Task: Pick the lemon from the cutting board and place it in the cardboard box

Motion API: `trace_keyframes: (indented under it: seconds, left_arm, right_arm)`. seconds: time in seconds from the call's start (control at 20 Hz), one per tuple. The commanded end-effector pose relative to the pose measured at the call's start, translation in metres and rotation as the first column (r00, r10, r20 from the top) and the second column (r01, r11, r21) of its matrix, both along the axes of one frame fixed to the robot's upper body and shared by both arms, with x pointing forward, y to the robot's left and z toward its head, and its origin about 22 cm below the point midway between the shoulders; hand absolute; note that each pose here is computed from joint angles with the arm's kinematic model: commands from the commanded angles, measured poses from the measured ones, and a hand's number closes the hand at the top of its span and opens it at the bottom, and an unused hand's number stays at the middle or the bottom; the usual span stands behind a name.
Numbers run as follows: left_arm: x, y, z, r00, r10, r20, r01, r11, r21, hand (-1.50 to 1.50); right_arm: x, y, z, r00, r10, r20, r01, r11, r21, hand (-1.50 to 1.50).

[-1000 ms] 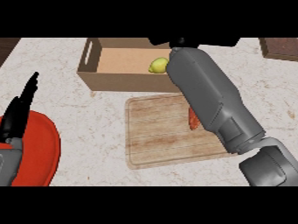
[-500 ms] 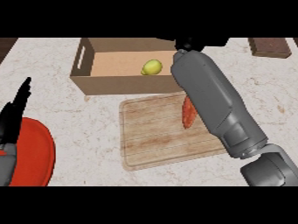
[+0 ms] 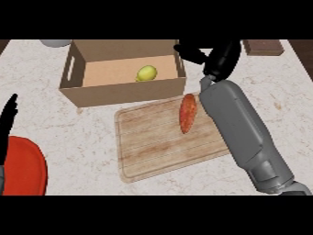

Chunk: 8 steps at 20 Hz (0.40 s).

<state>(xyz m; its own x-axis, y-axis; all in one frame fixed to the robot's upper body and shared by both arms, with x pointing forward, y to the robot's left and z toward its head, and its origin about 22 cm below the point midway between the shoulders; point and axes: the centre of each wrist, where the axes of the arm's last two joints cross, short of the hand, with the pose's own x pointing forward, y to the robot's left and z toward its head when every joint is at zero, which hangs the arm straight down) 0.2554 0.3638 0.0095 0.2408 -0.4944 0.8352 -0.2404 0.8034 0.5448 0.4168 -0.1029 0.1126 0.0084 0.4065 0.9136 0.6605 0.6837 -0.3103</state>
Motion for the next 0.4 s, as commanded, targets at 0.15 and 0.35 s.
trace_keyframes:
  seconds: [0.15, 0.35]
  left_arm:
    - [-0.019, 0.007, -0.008, 0.999, 0.039, -0.005, -0.039, 0.999, 0.008, 0.00]
    - [-0.008, -0.001, -0.001, 0.999, 0.033, -0.004, -0.033, 0.999, 0.004, 0.00]
  right_arm:
    - [-0.058, -0.042, -0.015, 0.999, 0.024, -0.034, -0.025, 1.000, -0.016, -1.50]
    - [-0.109, -0.064, -0.028, 0.991, 0.086, -0.099, -0.089, 0.995, -0.032, -1.50]
